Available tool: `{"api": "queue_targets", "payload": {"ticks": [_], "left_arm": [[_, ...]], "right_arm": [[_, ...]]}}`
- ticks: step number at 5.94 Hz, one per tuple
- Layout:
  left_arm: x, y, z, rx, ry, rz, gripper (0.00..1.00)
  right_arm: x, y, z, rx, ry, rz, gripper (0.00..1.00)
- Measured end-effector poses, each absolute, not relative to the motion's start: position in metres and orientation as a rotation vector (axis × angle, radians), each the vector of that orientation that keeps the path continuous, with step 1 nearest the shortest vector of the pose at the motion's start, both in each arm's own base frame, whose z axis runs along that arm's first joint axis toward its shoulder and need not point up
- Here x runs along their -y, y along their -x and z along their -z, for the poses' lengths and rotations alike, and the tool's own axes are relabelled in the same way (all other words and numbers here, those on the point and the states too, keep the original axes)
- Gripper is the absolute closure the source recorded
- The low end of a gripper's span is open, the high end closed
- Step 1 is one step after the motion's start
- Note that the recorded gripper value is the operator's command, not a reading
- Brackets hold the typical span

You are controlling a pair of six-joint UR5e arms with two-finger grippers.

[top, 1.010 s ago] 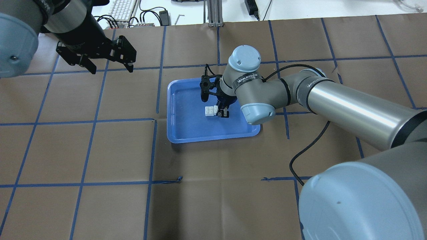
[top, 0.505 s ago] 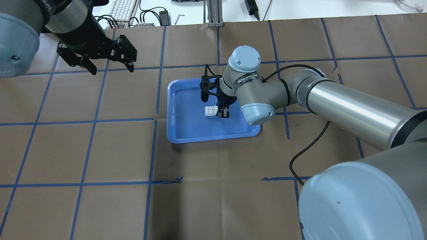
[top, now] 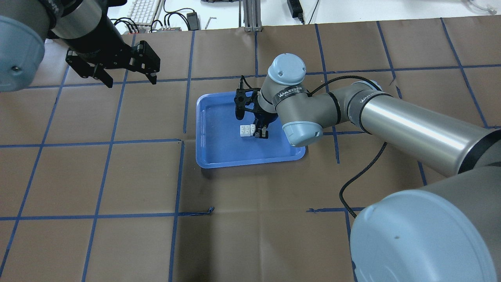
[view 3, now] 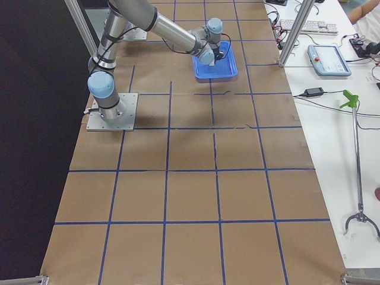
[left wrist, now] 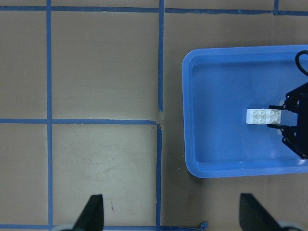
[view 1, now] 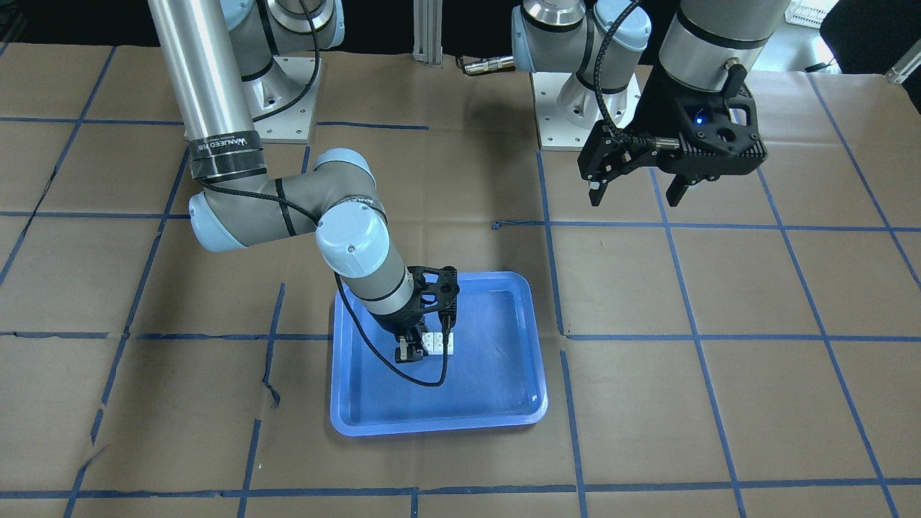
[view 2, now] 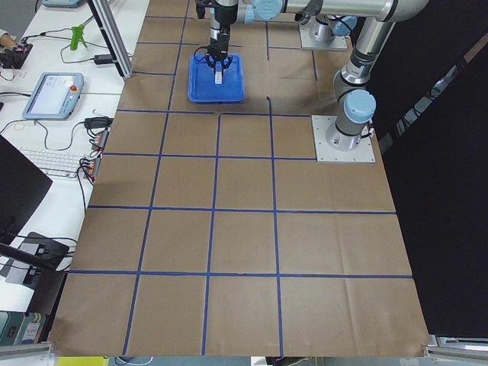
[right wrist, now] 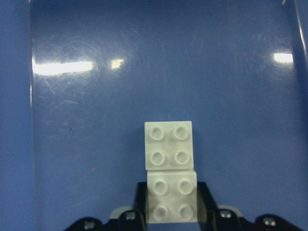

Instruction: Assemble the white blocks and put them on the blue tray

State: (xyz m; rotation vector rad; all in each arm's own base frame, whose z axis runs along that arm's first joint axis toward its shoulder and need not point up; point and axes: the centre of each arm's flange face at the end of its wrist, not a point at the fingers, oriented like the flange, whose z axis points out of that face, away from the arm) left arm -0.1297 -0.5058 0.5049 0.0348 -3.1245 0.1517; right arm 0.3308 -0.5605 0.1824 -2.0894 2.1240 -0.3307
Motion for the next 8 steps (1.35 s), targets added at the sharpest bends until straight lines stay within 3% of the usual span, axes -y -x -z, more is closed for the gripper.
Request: {"api": "queue_targets", "payload": {"ticks": [4, 5, 6, 8], "left_arm": [[0.5124, 0.1284, -0.5002, 3.121, -0.041, -0.160, 0.00], [0.5146, 0.1284, -0.4997, 3.121, -0.042, -0.175, 0.00], [0.5147, 0.1281, -0.5002, 3.124, -0.043, -0.182, 0.00], [0.5141, 0.1280, -0.5010, 3.125, -0.042, -0.185, 0.00]], "right_arm": [[0.5602, -0.3309, -0.1822, -2.122, 2.088, 0.331, 0.52], [0.5601, -0.3309, -0.1823, -2.122, 2.087, 0.331, 0.38], [0.5595, -0.3308, -0.1821, -2.134, 2.071, 0.325, 0.01], [0.5599, -0.3304, -0.1896, -2.219, 1.974, 0.322, 0.00]]}}
